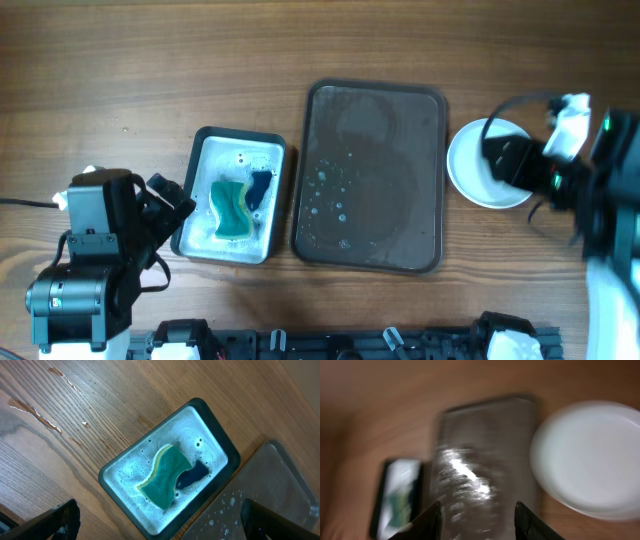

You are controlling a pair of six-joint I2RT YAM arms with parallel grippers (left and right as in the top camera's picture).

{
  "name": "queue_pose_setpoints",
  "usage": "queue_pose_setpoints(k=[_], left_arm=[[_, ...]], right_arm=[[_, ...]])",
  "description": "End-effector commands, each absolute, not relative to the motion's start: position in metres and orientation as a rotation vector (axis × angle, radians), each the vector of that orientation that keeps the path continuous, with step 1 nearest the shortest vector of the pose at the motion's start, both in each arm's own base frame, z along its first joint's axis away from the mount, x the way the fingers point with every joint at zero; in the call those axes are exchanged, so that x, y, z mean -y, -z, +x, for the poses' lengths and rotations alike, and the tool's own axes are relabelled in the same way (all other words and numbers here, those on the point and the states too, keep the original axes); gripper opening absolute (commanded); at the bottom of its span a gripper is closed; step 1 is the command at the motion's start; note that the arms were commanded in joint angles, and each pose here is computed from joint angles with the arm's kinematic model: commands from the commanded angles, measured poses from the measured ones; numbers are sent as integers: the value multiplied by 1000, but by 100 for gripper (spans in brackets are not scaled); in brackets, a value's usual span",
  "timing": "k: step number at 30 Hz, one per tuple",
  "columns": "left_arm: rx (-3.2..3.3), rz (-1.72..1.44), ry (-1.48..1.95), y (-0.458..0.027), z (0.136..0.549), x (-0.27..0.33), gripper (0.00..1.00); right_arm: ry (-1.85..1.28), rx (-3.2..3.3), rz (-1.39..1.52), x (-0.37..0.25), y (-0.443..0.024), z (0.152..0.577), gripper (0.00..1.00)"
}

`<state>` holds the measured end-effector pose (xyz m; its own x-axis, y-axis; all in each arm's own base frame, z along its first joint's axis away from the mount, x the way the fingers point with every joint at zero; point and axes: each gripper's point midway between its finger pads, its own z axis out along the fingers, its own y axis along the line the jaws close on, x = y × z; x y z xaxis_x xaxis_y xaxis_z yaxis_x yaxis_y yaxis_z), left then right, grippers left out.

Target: Clean dirty plates on tray and stack at the side

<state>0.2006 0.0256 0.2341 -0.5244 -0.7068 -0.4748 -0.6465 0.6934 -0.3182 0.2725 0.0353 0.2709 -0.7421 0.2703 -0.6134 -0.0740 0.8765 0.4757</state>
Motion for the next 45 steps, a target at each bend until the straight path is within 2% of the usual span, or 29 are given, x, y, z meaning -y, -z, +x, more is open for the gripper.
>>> queue_pose_setpoints(k=[1,2,3,4,8,12,18,24,28,39,45], left_arm=[[-2308,-1030,148,-239,202,-26,100],[-2308,-1030,148,-239,202,-26,100],[-2308,-1030,148,-239,202,-26,100],[-2308,-1030,148,-239,202,-26,100],[-2308,-1030,148,-239,202,-26,100],[-2308,-1030,148,-239,202,-26,100],[-2308,-1029,148,-239,202,-26,100],[-2308,-1030,148,-239,202,-26,100],[-2308,-1030,148,-239,202,-26,100],[-2308,-1030,148,-239,202,-26,100],[-2308,-1030,148,-239,202,-26,100]], right_arm=[[-793,-2061,-389,-101,-331,210,56],[-790,-2036,-409,-105,-337,196,62],[-768,-2018,-418,-106,-340,181,85],[-745,-2009,-415,-105,-341,175,100],[-706,-1994,-411,-106,-339,138,100],[-715,-2011,-405,-107,-333,123,100],[-646,-2029,-403,-100,-328,127,100],[-535,-1830,-673,-111,-344,132,100],[-470,-1725,-706,-111,-342,149,100],[-463,-1577,-645,-111,-257,171,100],[-403,-1468,-628,-108,-230,189,100]])
